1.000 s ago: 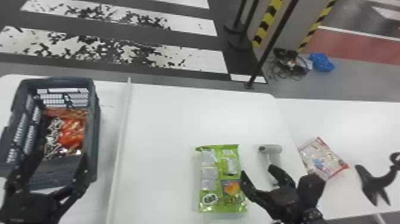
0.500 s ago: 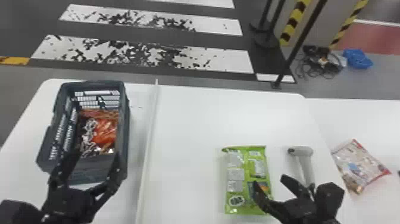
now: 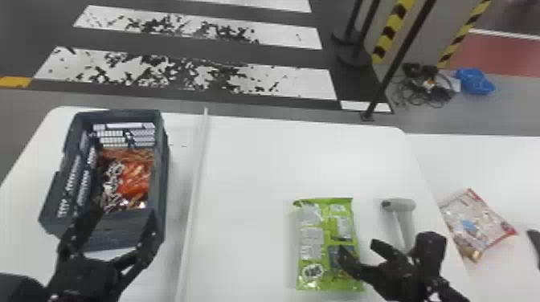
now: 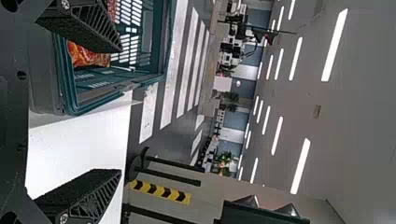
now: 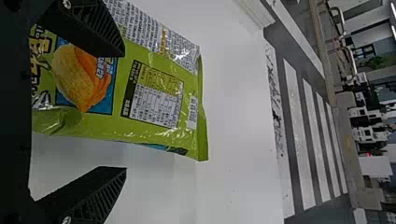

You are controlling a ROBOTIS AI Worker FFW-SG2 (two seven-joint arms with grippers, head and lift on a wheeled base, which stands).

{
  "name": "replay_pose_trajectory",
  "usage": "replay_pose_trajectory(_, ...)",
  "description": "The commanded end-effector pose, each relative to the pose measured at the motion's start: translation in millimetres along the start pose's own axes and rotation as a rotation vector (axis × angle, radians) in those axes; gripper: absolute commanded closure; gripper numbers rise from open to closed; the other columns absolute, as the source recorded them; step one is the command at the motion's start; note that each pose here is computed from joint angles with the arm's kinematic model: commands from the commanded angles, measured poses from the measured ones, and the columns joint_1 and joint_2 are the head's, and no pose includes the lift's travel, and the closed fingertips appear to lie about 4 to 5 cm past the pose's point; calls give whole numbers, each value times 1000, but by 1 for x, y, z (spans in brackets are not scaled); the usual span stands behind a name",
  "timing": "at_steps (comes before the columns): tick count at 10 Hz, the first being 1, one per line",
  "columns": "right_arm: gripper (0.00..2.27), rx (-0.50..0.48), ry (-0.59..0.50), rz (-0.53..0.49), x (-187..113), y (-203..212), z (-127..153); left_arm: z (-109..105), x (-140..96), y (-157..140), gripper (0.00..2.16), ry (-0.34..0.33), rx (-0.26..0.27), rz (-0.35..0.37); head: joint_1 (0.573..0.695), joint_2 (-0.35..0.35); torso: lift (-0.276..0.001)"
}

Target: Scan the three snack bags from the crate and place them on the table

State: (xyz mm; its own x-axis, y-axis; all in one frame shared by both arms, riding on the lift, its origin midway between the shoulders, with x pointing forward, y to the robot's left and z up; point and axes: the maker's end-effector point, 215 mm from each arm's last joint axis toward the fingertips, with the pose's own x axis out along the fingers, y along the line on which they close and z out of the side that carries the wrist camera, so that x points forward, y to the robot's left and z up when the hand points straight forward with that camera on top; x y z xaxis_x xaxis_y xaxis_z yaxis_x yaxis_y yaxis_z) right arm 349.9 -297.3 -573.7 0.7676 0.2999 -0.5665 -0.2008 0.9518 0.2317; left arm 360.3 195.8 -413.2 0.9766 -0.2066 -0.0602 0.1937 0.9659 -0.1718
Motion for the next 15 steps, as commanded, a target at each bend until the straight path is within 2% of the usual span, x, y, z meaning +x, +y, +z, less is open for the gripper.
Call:
replay_pose_trajectory(1, 56, 87, 82, 50, 5, -13, -8, -2, 0, 0, 76, 5, 1, -1, 695, -164, -37)
replay_pose_trajectory(4, 107, 233, 153, 182, 11, -10, -6, -4, 3, 1, 76, 11, 2, 0, 695, -173, -37)
replay_pose_trajectory(6, 464, 244, 190, 218, 17, -2, -16, -5, 4, 2, 76, 11, 3, 1, 695, -166, -37)
replay_pose_trajectory(7, 1798, 227, 203, 227, 19, 3, -19, -6, 5, 4, 76, 13, 5, 3, 695, -158, -37)
replay_pose_trajectory(8, 2192, 217, 190, 234, 19, 4, -13, -6, 5, 4, 76, 13, 5, 3, 695, -153, -37)
replay_pose_trajectory(10, 2223, 166, 124, 243, 8, 12, 5, -6, 5, 4, 76, 12, 3, 5, 695, -141, -37)
replay_pose_trajectory(12, 2223, 174, 40, 271, -14, 25, 39, -7, 5, 1, 76, 13, 1, 0, 695, -137, -37)
replay_pose_trajectory(13, 2223, 196, -19, 277, -27, 24, 62, -6, 5, 1, 76, 12, 0, 0, 695, -135, -37)
replay_pose_trajectory(14, 2219, 210, -83, 261, -34, 8, 90, -6, 5, 0, 76, 11, -1, -2, 695, -141, -37)
replay_pose_trajectory(15, 2223, 277, -164, 230, -35, -22, 129, -4, 2, -2, 76, 8, -1, -3, 695, -148, -37)
